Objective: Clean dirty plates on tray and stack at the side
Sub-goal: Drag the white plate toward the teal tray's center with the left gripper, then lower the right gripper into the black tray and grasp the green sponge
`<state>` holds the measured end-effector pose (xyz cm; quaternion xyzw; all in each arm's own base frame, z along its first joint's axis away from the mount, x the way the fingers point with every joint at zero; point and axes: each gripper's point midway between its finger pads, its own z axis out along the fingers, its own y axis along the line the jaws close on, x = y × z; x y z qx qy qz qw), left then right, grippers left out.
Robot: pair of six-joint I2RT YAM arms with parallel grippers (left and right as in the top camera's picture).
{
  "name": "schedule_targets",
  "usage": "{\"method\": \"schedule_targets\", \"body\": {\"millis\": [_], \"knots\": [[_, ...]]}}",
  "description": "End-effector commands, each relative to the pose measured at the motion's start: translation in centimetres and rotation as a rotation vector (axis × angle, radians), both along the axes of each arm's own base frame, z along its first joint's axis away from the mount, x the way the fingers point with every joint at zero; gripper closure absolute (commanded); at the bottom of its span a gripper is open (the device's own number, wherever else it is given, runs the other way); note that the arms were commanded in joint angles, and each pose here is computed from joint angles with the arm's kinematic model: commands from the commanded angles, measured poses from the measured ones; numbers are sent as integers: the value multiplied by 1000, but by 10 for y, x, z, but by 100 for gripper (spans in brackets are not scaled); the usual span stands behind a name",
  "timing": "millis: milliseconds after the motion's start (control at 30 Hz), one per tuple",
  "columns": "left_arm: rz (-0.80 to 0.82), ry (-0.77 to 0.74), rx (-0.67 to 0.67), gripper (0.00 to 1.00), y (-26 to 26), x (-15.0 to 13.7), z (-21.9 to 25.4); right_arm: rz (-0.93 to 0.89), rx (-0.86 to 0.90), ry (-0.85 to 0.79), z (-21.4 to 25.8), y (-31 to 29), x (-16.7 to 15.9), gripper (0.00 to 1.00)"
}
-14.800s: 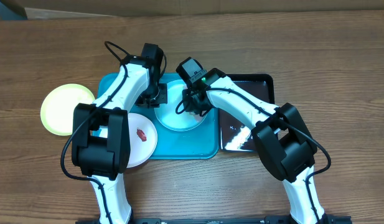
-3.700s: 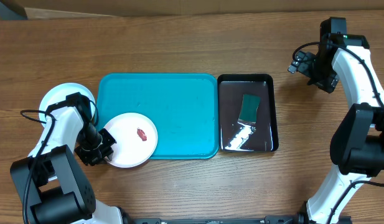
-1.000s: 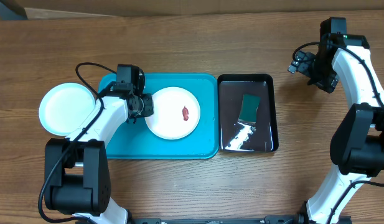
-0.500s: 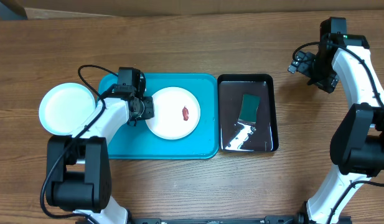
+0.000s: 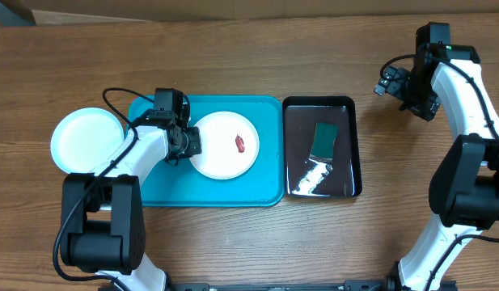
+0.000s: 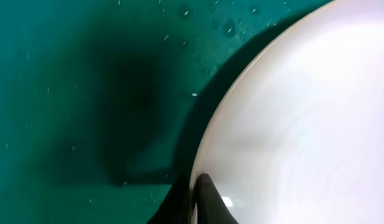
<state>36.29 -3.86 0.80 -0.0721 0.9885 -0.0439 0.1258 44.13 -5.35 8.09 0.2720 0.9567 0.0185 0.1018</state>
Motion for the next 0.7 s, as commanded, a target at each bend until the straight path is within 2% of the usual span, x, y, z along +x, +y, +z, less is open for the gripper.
{"method": "schedule_targets", "body": {"millis": [0, 100, 200, 533, 667], "knots": [[58, 60, 12, 88, 4, -14, -11, 6, -4, -39, 14, 1, 5, 0], [58, 59, 13, 88, 4, -14, -11, 6, -4, -39, 14, 1, 5, 0], [59, 55, 12, 95, 4, -13, -11, 6, -4, -39, 14, 1, 5, 0], [58, 52, 12, 96, 4, -12, -11, 0, -3, -65, 16, 1, 11, 0], [59, 52, 11, 96, 4, -12, -11, 24, 128, 15, 12, 24, -9, 0]]}}
